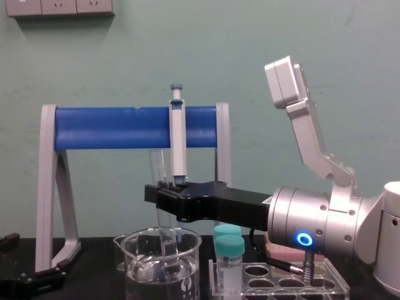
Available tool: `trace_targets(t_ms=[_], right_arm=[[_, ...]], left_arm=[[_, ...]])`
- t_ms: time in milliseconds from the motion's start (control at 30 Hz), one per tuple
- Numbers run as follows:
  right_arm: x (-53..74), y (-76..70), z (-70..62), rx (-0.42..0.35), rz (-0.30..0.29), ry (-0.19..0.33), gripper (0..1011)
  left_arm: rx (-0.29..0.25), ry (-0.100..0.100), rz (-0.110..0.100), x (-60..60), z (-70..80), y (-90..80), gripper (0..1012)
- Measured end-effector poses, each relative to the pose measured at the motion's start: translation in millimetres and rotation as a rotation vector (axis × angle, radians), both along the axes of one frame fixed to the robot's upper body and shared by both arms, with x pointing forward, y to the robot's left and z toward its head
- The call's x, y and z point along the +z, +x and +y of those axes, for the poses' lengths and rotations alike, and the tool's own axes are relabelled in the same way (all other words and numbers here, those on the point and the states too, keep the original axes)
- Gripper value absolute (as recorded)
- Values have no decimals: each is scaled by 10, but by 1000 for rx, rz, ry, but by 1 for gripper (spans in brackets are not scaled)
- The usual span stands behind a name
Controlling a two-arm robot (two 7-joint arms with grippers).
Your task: Hold the test tube with one hand and immerse one end into the beaker, then return it to the test tube rack.
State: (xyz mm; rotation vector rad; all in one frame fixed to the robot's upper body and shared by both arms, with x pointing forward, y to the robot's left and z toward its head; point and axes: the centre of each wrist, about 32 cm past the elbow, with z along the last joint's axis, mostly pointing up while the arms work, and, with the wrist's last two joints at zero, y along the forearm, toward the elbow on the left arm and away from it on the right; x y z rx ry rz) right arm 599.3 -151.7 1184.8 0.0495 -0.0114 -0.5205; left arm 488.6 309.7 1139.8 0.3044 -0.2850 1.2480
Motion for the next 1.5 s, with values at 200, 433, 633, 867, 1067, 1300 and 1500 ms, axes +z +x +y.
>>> trace_targets(t_ms=[200,433,633,867,1067,1300,1500], right_arm=[[5,7,1,-2,-3,2,225],[8,11,2,-4,-5,4,225],[11,11,5,-4,-7,3,225],[9,6,11,-3,-7,4,226],[13,13,4,-5,-9,4,225],[14,19,3,-6,-10,4,225],[8,21,-1,-6,-9,4,225]], left_arm=[[0,0,0,0,0,0,1000],[0,0,0,0,0,0,1000],[0,0,0,0,0,0,1000],[0,0,0,0,0,0,1000],[0,0,0,0,0,0,1000],[0,0,0,0,0,0,1000],[0,0,0,0,0,0,1000]])
